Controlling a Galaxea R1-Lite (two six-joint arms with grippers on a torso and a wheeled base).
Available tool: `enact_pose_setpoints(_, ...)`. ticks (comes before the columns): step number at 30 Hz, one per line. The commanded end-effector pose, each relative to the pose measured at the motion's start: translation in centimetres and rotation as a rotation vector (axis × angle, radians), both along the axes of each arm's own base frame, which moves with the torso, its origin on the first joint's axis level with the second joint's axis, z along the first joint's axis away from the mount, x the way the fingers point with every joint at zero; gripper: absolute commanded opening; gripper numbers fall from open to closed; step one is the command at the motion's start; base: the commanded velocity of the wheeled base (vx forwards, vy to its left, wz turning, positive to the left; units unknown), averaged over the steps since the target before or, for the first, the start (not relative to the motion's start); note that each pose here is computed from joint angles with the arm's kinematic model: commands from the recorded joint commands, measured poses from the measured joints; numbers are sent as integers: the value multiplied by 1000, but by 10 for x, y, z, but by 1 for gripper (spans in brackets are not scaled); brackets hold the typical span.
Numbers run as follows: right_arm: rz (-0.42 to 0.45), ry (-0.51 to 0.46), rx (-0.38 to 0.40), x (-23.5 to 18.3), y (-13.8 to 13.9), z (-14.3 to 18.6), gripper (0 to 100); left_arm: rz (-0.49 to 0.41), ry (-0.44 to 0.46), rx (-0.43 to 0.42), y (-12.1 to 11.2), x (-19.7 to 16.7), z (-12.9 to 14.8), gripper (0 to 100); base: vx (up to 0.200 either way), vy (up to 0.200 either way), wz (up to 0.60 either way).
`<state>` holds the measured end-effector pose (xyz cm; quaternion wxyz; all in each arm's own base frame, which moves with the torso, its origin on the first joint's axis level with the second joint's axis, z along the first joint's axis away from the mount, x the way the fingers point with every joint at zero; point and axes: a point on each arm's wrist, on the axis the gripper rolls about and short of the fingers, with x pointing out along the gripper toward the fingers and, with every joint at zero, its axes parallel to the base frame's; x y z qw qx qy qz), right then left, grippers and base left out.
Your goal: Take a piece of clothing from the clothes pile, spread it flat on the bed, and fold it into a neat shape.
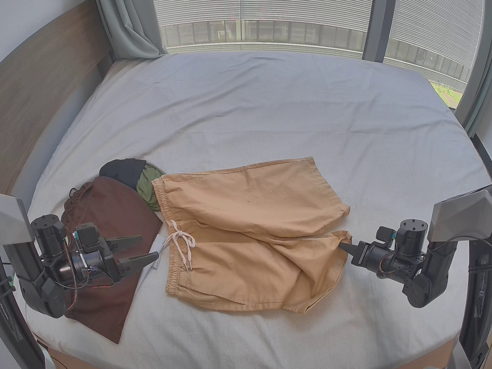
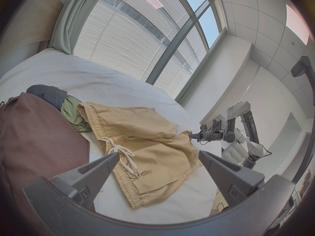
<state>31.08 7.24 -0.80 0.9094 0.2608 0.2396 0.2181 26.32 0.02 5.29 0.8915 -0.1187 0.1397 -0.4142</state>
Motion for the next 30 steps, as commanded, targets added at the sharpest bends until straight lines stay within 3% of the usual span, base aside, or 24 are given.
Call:
enact_pose_setpoints(1, -16, -8, -2, 7, -2, -4, 0, 1, 1, -1, 0, 0, 0, 100, 0, 0, 0)
enact_pose_setpoints(27, -69, -62, 0, 25, -12, -2, 0, 3, 2, -4, 1, 1, 0, 100, 0, 0, 0)
enact_pose_setpoints(30, -106, -73, -8, 28, -15, -1, 0, 4, 2, -4, 1, 1, 0, 100, 0, 0, 0)
